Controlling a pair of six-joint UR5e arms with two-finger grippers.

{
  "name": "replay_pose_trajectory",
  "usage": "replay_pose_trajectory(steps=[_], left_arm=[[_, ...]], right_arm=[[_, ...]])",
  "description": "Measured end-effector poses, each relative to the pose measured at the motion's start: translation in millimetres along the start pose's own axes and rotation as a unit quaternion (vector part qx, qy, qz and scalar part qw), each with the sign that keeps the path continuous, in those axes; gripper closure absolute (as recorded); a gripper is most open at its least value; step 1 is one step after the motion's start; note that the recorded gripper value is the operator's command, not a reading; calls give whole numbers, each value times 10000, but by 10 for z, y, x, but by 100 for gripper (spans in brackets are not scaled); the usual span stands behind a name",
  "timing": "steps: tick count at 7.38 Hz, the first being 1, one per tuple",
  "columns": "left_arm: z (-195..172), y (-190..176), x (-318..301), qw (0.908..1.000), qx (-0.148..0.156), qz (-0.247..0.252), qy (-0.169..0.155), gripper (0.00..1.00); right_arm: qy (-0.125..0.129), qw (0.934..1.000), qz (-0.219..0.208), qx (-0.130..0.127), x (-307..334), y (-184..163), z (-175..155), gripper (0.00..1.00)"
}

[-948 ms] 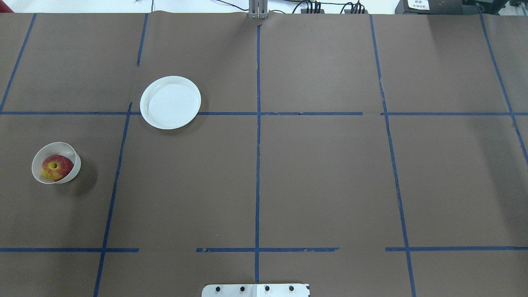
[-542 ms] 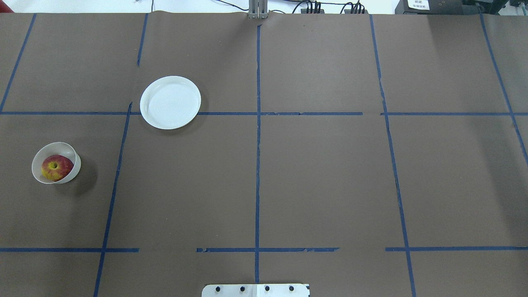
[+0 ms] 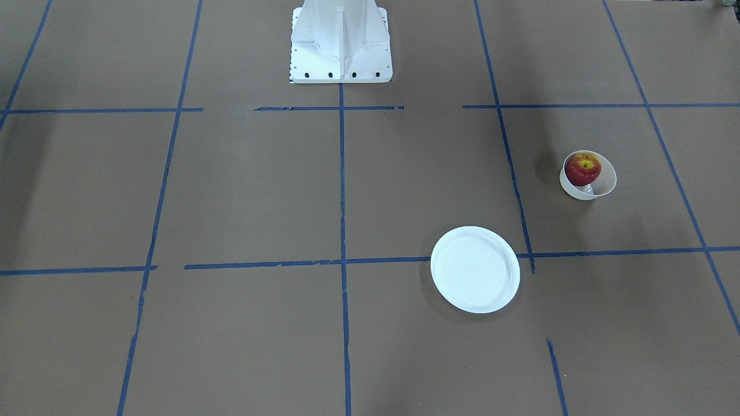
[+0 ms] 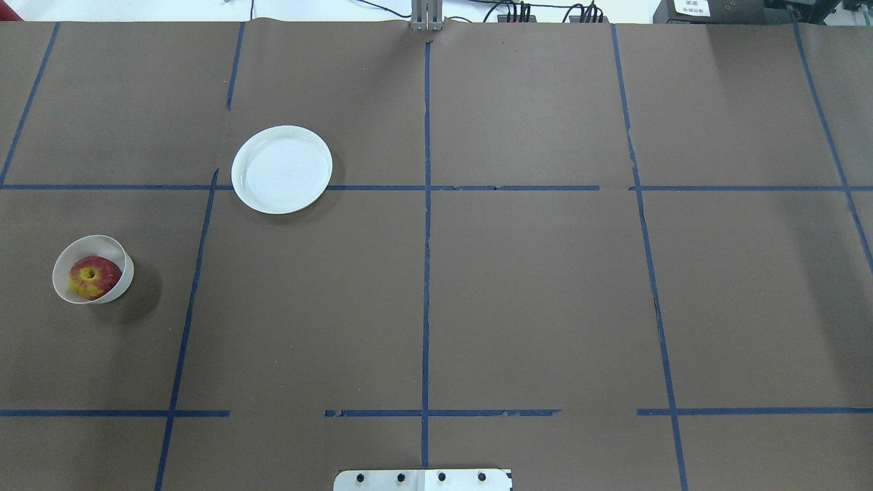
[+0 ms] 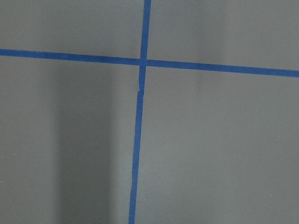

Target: Move apple from plate to bowl

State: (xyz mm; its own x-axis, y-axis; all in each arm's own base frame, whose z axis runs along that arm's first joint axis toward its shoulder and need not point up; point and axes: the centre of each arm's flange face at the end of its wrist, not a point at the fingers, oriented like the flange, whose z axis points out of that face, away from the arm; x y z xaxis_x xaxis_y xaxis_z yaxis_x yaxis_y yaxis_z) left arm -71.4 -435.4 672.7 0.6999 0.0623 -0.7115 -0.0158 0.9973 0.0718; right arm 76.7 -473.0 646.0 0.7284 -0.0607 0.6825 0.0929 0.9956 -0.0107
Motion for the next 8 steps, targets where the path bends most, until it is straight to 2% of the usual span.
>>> replay_pose_trajectory(steps=[8], left_arm=[[-29, -53, -11, 9997, -143, -187, -1, 0]], right_arm=[[0, 10000, 0, 0, 0, 0, 0, 0]])
